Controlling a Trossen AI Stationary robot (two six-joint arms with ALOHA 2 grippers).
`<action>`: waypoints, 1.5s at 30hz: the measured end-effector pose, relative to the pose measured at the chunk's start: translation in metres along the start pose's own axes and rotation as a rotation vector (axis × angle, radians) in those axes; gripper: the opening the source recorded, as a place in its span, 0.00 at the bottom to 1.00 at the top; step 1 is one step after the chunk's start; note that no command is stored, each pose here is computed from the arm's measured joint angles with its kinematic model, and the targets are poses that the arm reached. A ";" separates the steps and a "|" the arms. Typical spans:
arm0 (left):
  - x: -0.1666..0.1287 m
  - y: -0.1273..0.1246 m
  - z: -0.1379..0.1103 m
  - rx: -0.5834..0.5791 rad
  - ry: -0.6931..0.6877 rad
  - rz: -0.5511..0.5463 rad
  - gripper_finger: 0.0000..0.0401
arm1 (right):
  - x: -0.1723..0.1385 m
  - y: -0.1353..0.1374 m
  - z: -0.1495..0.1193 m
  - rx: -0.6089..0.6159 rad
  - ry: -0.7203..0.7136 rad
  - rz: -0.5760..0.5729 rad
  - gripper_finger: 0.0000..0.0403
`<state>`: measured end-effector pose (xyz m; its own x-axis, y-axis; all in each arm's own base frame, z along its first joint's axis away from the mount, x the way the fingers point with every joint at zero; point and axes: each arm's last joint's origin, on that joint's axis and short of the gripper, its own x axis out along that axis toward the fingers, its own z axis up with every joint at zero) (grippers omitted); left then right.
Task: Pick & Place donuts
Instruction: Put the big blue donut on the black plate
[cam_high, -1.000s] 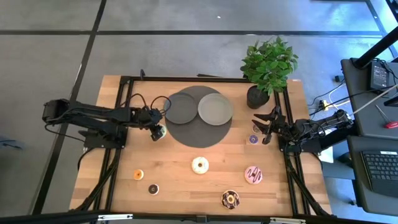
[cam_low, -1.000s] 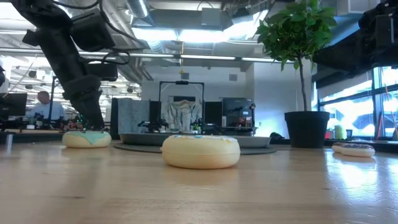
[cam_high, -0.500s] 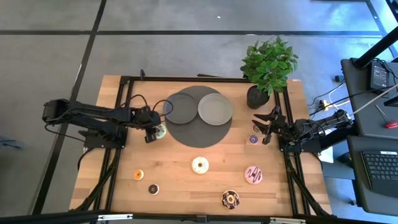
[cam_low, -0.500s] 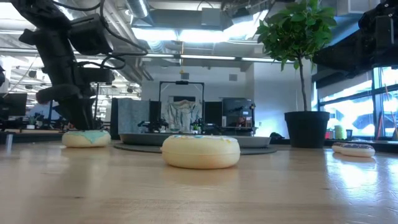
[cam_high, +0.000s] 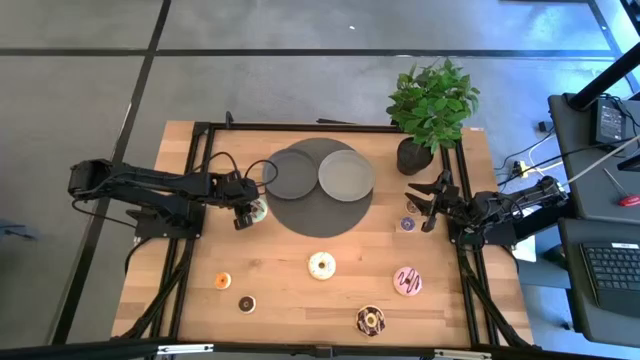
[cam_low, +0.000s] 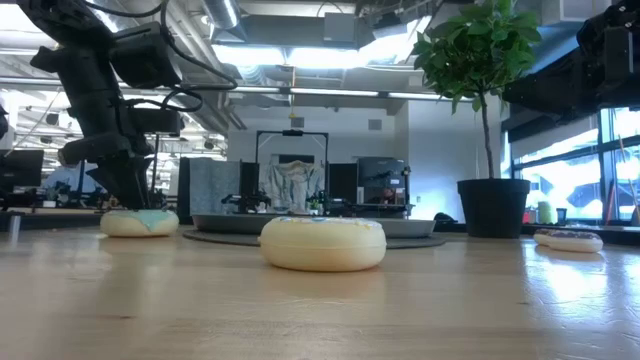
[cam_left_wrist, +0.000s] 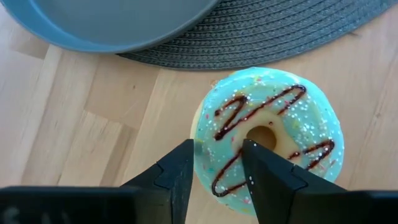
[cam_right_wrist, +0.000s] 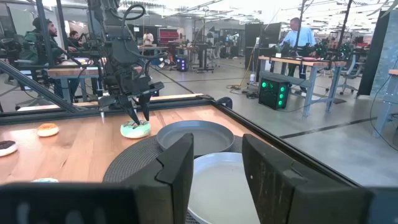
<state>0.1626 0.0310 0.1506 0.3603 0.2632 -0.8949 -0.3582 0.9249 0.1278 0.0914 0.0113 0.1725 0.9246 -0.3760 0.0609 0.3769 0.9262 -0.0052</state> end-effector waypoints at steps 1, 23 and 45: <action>0.000 0.000 0.000 -0.002 0.000 0.000 0.32 | 0.000 0.000 0.000 0.000 0.000 0.000 0.34; 0.015 -0.004 0.003 0.059 0.043 -0.011 0.21 | 0.000 0.000 0.000 0.000 0.000 0.000 0.34; -0.035 0.003 0.053 -0.106 -0.191 -0.012 0.02 | 0.000 0.000 0.000 -0.002 0.000 0.000 0.34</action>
<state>0.1950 0.0392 0.2051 0.5184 0.3085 -0.7975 -0.4375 0.8970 0.0626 0.0914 0.0113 0.1725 0.9246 -0.3759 0.0610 0.3770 0.9262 -0.0073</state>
